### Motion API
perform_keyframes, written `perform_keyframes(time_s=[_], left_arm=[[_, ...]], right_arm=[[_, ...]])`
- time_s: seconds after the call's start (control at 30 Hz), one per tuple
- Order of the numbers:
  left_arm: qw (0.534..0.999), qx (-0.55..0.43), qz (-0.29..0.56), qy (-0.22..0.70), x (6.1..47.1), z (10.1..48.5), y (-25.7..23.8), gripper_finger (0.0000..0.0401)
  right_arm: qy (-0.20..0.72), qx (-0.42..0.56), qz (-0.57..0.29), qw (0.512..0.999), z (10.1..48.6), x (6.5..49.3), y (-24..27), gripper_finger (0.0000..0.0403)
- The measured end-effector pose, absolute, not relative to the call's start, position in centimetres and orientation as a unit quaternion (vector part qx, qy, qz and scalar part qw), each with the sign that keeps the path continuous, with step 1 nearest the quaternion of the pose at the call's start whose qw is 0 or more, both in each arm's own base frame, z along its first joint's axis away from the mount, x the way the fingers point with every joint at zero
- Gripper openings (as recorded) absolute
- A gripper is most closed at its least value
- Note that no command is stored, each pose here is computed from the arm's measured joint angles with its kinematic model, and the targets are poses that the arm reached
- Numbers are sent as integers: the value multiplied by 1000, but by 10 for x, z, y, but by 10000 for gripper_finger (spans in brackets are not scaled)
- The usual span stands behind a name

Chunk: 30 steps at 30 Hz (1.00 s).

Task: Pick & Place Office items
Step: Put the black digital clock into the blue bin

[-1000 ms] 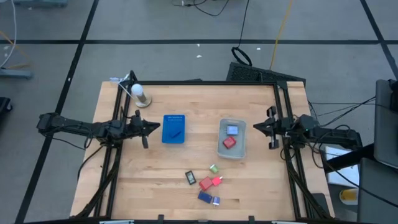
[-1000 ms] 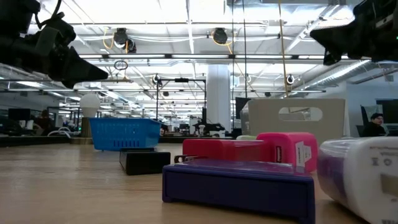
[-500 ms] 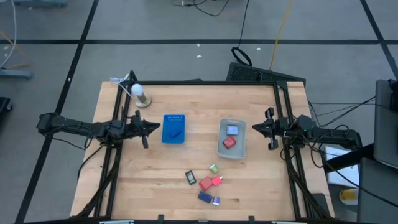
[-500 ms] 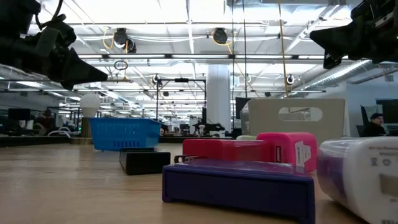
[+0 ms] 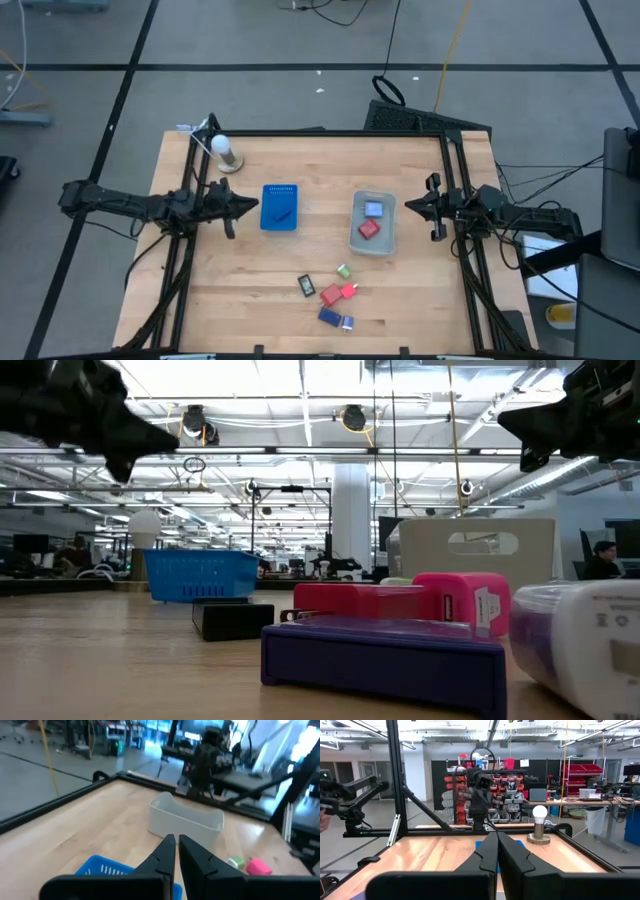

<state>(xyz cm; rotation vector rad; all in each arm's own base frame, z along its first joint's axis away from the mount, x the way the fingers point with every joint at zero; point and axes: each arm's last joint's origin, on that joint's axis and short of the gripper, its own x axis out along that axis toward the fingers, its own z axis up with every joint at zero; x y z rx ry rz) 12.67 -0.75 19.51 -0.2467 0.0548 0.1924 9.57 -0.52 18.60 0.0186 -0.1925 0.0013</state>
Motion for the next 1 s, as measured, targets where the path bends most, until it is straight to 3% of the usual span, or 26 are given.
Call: perform_keyframes(time_s=[0.3, 0.47, 0.7, 0.83, 1.0], left_arm=[[973, -91, 104, 184, 184, 248, -23, 23], [955, -82, -8, 285, 230, 256, -37, 24], [927, -83, -116, 346, 287, 245, -57, 27], [914, -25, -150, 375, 308, 226, -72, 53], [890, 44, -209, 403, 322, 200, -95, 118]], right_arm=[[-96, 22, 2, 995, 186, 96, -5, 4], [-96, 26, 3, 995, 186, 96, -5, 4], [-92, 32, 5, 995, 185, 96, -5, 4], [-91, 32, 5, 995, 185, 96, -5, 2], [-88, 32, 5, 996, 184, 96, -5, 4]])
